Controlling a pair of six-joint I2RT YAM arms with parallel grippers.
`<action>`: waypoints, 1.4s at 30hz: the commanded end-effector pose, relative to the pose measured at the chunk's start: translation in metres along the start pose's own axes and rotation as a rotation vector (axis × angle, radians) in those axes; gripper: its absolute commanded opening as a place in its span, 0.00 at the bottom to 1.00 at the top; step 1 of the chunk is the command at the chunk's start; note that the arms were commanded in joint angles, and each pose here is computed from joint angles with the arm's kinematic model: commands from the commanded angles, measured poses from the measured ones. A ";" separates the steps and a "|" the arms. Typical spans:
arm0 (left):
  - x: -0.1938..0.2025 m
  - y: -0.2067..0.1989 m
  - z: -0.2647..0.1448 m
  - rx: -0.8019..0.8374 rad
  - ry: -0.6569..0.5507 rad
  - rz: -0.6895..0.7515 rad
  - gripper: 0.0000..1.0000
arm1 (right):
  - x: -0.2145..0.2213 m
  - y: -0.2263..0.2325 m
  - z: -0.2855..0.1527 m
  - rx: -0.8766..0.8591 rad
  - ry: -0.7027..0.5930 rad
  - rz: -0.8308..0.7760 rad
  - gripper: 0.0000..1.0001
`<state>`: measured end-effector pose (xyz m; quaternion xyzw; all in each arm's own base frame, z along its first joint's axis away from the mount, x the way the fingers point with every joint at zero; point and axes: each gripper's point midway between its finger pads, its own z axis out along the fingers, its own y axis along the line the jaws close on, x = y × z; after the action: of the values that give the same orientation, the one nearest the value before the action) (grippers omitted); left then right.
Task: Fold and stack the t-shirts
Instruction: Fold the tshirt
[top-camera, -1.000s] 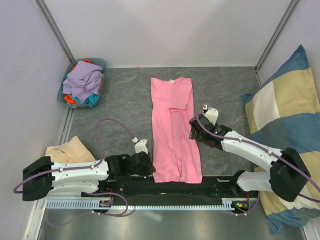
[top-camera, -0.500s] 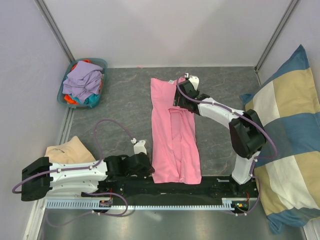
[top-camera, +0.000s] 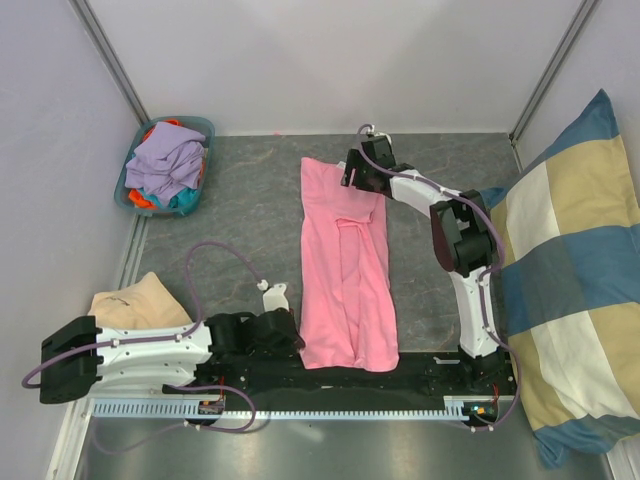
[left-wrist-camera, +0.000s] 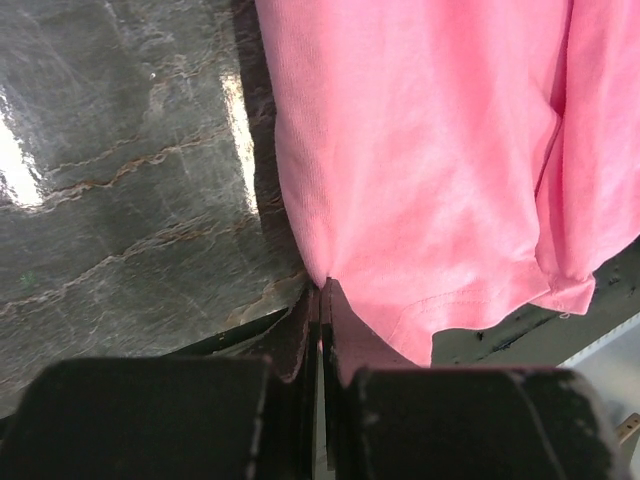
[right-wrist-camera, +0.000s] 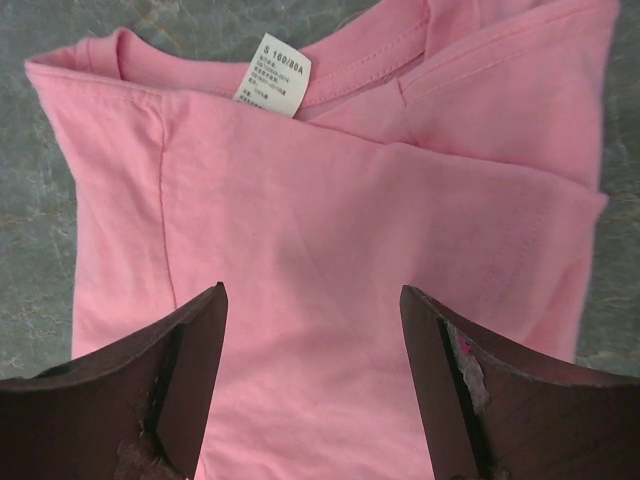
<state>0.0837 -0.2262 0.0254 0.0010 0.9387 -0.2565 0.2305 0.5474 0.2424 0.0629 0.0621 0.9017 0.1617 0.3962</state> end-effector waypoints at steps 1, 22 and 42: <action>-0.001 0.005 0.000 -0.016 -0.021 -0.042 0.02 | -0.001 0.006 0.014 -0.042 0.030 0.023 0.79; 0.016 0.028 -0.007 -0.034 0.020 -0.079 0.02 | 0.014 -0.069 0.064 0.083 0.132 0.130 0.81; -0.028 -0.051 -0.015 0.076 -0.060 0.065 0.20 | -0.092 0.023 -0.031 -0.287 -0.084 0.000 0.87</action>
<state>0.0867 -0.2326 0.0376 0.0016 0.9397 -0.2481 0.2355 0.5834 0.2275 0.0555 0.0622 0.8996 0.2367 0.3616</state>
